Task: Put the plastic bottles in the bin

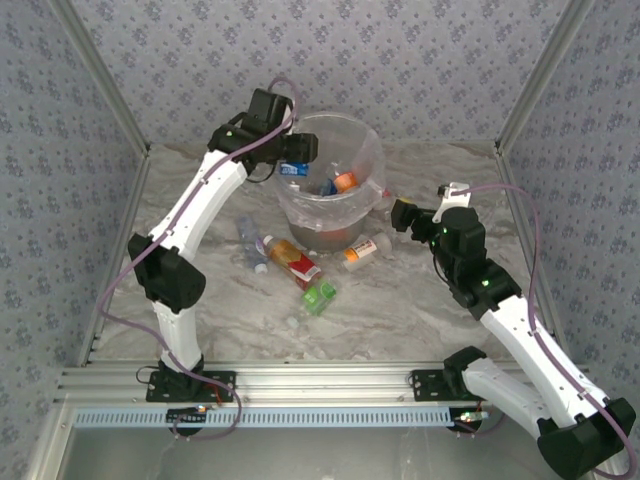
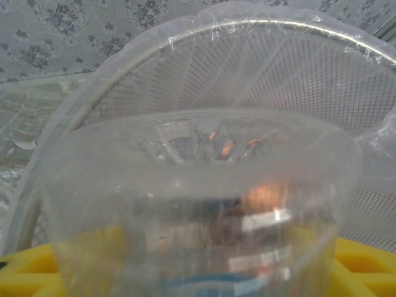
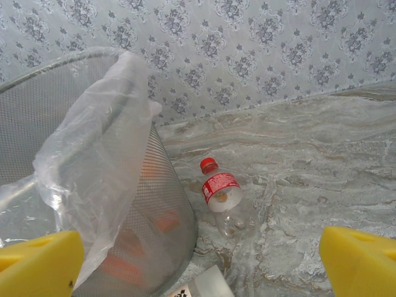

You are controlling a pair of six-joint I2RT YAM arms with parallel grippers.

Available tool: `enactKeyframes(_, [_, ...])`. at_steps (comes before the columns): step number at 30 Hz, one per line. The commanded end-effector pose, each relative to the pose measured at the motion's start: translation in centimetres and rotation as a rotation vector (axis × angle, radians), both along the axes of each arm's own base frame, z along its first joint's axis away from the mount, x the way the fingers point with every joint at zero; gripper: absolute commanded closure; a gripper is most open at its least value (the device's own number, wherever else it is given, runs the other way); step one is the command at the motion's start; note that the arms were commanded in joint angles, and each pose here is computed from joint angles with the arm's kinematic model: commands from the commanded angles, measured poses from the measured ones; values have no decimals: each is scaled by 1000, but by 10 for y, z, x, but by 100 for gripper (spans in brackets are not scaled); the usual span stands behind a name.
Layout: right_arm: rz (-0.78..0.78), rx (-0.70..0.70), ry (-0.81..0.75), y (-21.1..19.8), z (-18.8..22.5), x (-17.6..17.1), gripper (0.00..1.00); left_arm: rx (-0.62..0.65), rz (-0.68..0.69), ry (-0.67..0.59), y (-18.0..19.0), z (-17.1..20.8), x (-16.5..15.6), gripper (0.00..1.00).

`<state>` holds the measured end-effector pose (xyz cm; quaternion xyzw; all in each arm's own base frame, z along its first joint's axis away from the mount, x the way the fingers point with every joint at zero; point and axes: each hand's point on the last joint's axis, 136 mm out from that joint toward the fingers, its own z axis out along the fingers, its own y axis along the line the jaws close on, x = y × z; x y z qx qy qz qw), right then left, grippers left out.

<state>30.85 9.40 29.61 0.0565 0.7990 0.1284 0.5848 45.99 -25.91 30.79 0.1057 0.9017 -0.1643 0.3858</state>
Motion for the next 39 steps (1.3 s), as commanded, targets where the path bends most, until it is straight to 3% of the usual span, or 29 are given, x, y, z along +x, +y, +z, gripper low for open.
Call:
enactKeyframes(1, [8,-10,-9,0,5,-1,0,68,-1,18,13,1,-9,25])
enactKeyframes(12, [3,-28,9,1,-2,2,0,49,-26,-7,16,21,-22,11])
enactKeyframes(19, [0,-70,46,2,-16,12,0,-94,-116,-50,0,51,-43,1])
enactKeyframes(27, [22,-150,164,-5,-54,28,0,-257,-144,-128,2,83,-67,0])
enactKeyframes(35, [77,-133,321,-10,-94,47,0,-430,-3,-229,33,90,-92,0])
enactKeyframes(39, [85,-136,378,-12,-109,57,0,-420,107,-285,64,83,-107,1])
